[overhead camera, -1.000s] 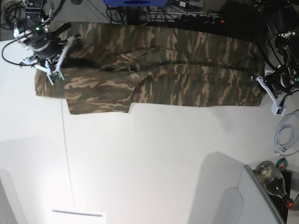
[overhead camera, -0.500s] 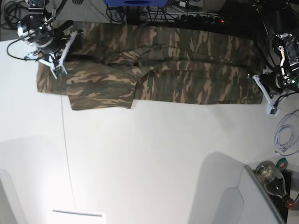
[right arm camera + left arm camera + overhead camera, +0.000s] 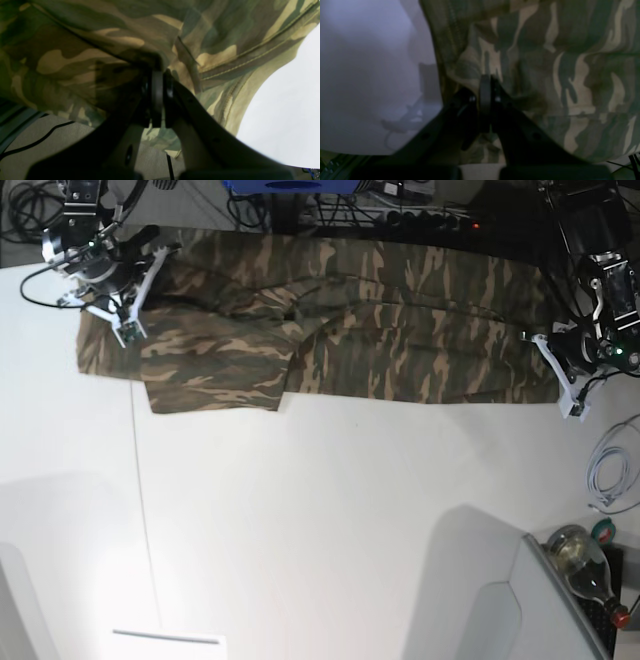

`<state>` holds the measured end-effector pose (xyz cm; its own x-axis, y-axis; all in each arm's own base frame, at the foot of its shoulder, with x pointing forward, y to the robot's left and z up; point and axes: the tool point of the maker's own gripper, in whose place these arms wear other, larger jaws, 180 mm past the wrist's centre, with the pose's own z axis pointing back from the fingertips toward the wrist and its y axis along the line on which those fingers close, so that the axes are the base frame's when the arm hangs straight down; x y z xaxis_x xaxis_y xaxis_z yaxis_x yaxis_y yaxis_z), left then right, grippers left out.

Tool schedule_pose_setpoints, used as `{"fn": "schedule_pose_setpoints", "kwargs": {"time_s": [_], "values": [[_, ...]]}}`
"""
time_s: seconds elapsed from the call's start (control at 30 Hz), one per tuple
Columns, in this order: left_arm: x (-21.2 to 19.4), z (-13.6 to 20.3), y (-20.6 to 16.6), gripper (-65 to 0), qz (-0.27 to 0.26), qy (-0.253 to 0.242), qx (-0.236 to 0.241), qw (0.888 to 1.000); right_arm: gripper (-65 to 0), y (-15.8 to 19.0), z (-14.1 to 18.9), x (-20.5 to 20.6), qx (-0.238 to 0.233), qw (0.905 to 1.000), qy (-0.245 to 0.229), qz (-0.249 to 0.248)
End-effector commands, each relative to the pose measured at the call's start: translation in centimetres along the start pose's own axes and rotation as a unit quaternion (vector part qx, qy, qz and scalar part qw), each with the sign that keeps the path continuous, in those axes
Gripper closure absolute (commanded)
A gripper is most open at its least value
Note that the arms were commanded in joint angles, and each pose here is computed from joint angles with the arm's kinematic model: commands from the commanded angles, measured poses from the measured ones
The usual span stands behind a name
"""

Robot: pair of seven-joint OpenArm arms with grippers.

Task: Layout the t-shirt on the table in an organized manner, then fold the t-shirt properly
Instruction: 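Release the fabric and reposition both grippers along the folded edge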

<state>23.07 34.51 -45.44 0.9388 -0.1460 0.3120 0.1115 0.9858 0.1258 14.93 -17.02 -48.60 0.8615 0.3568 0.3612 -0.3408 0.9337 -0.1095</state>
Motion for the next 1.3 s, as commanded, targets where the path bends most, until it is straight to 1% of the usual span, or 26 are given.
{"fn": "schedule_pose_setpoints", "kwargs": {"time_s": [0.0,0.17,0.23,0.27,0.33,0.4,0.47,0.5,0.53,0.63,0.73,0.8,0.87,0.9,0.93,0.97,1.03,1.07,1.1,1.2,1.27], "values": [[1.1,0.6,1.1,0.0,-0.005,-0.015,0.012,1.0,-3.2,-0.7,0.2,0.9,-0.011,0.9999,-0.012,-0.002],[1.1,0.7,1.2,0.0,-0.005,-0.013,0.014,1.0,-18.2,-0.7,0.3,1.0,-0.011,0.9998,-0.013,-0.003],[1.0,0.8,1.3,0.0,-0.004,-0.014,0.015,1.0,-26.4,-1.1,0.4,0.9,-0.017,0.9997,-0.014,-0.01],[1.0,0.8,1.4,-8.2,-0.003,-0.014,0.016,1.0,-31.2,-1.5,0.5,0.7,-0.022,0.9996,-0.012,-0.016],[1.1,0.9,1.6,-24.5,0.0,-0.016,0.017,1.0,-38.0,-2.4,0.9,0.6,-0.034,0.9991,-0.015,-0.022],[1.1,1.1,2.2,-37.4,-0.003,-0.015,0.023,1.0,-39.5,-3.4,1.8,1.1,-0.05,0.9981,-0.026,-0.026],[1.3,1.4,2.7,-44.1,-0.001,-0.018,0.028,0.999,-39.5,-3.6,2.8,1.4,-0.062,0.9967,-0.036,-0.036],[1.4,1.9,3.6,-46.1,0.011,-0.026,0.037,0.999,-39.5,-3.7,3.5,1.8,-0.068,0.996,-0.045,-0.036],[1.7,2.8,4.8,-46.7,0.028,-0.04,0.05,0.998,-39.6,-3.9,4.1,2.2,-0.074,0.9953,-0.053,-0.034],[2.9,6.1,8.0,-46.6,0.059,-0.089,0.097,0.99,-39.8,-4.4,5.3,3.1,-0.088,0.9932,-0.069,-0.031],[4.1,8.4,9.0,-46.4,0.054,-0.121,0.122,0.984,-39.8,-4.7,5.5,3.5,-0.094,0.9921,-0.075,-0.034],[3.7,8.9,8.5,-46.2,0.042,-0.121,0.125,0.984,-39.8,-4.8,5.6,3.6,-0.095,0.9919,-0.077,-0.033],[3.4,8.3,6.9,-44.8,0.047,-0.125,0.106,0.985,-39.2,-4.6,5.5,3.8,-0.092,0.9922,-0.078,-0.032],[3.1,7.7,5.8,-40.6,0.054,-0.126,0.091,0.986,-36.8,-4.6,5.3,4.3,-0.091,0.9918,-0.083,-0.033],[3.1,7.0,4.4,-33.2,0.055,-0.126,0.073,0.988,-32.0,-4.6,4.9,4.5,-0.086,0.9922,-0.083,-0.034],[2.9,6.2,2.9,-24.7,0.053,-0.122,0.058,0.989,-25.8,-4.5,4.4,4.6,-0.082,0.9926,-0.082,-0.037],[1.7,4.6,-0.1,0.0,0.043,-0.102,0.031,0.993,-9.8,-4.6,3.0,4.6,-0.072,0.9935,-0.074,-0.047],[1.4,4.1,-1.1,0.0,0.041,-0.096,0.025,0.994,-3.3,-4.6,2.4,4.4,-0.068,0.9942,-0.068,-0.048],[1.1,3.8,-1.8,0.0,0.039,-0.09,0.023,0.995,0.0,-4.5,1.7,4.3,-0.061,0.9949,-0.062,-0.051],[0.2,3.0,-2.7,0.0,0.028,-0.065,0.035,0.997,-1.7,-4.5,-0.1,3.7,-0.046,0.9965,-0.042,-0.056],[0.4,2.3,-3.1,0.0,0.024,-0.067,0.044,0.996,-0.2,-4.4,-1.4,3.5,-0.034,0.9971,-0.03,-0.06]]}}
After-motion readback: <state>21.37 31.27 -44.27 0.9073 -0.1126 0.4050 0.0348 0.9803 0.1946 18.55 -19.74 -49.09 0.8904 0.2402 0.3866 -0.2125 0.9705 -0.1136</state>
